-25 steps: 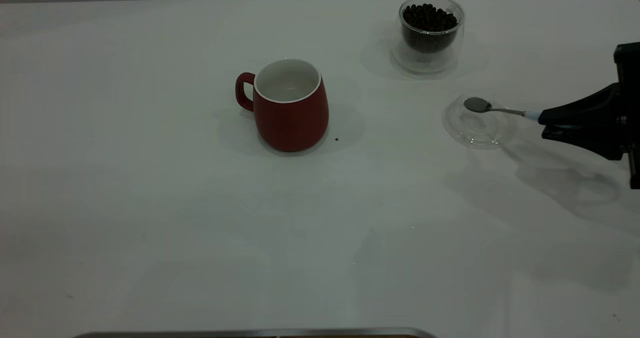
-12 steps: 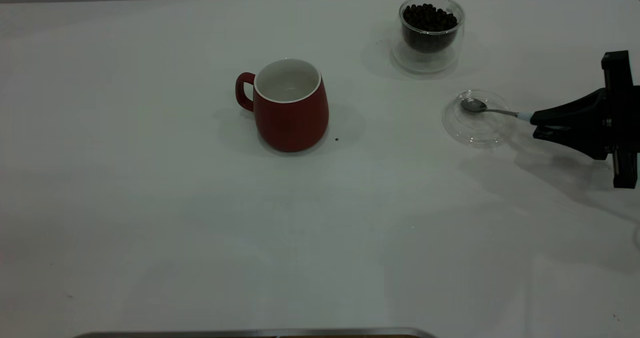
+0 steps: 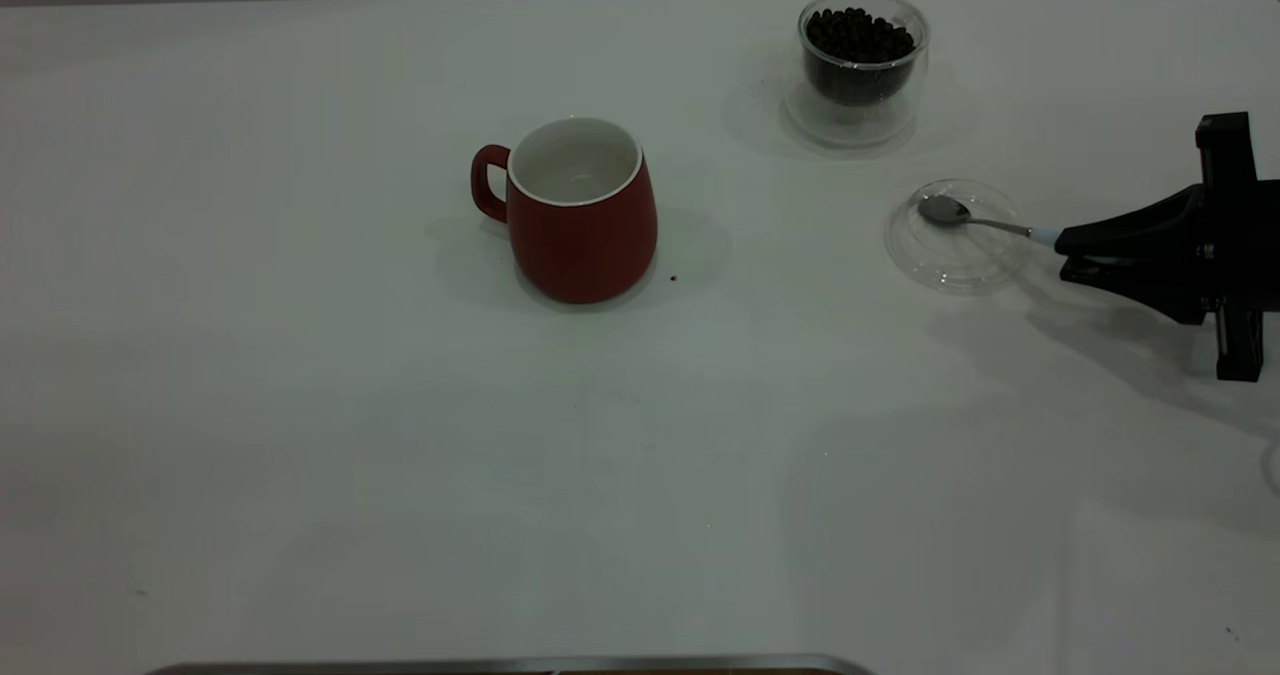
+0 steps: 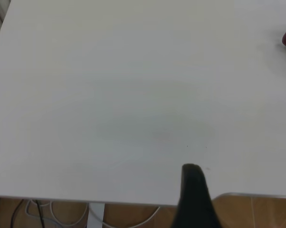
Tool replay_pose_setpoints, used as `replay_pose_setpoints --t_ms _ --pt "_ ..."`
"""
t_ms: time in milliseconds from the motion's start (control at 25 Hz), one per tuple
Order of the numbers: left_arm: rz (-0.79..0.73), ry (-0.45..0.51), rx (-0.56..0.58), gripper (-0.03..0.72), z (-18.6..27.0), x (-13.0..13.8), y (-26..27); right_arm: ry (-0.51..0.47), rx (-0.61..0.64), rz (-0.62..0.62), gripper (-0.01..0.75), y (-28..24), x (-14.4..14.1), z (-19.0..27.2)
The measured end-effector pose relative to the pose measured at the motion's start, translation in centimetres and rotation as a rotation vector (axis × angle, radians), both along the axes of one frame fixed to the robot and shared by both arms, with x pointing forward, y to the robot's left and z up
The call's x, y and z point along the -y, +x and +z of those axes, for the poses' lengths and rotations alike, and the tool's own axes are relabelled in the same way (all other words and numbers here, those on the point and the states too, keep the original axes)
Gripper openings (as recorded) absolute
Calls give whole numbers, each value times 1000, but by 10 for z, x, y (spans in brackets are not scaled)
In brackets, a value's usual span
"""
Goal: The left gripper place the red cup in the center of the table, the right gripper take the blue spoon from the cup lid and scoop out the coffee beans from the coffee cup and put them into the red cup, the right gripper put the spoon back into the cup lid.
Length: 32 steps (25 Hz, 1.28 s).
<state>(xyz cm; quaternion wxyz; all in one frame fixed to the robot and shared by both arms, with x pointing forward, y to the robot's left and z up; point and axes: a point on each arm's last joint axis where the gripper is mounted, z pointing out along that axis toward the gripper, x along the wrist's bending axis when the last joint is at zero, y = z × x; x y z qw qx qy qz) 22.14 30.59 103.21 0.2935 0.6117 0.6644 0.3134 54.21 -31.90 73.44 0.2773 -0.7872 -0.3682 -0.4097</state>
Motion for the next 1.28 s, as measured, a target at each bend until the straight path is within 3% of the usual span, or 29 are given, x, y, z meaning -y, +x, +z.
replay_pose_setpoints --t_ms 120,360,520,880,1280 --pt "0 0 0 587 0 0 0 2 -11 0 171 -2 0 -4" --pt "2 -3 0 587 0 0 0 5 -26 -3 397 -3 -1 -7" --pt "1 -2 0 587 0 0 0 6 -29 10 492 -4 -1 -6" --pt "1 -1 0 587 0 0 0 -166 -120 16 511 -14 17 41" --pt "1 -1 0 587 0 0 0 -425 110 85 515 -41 21 173"
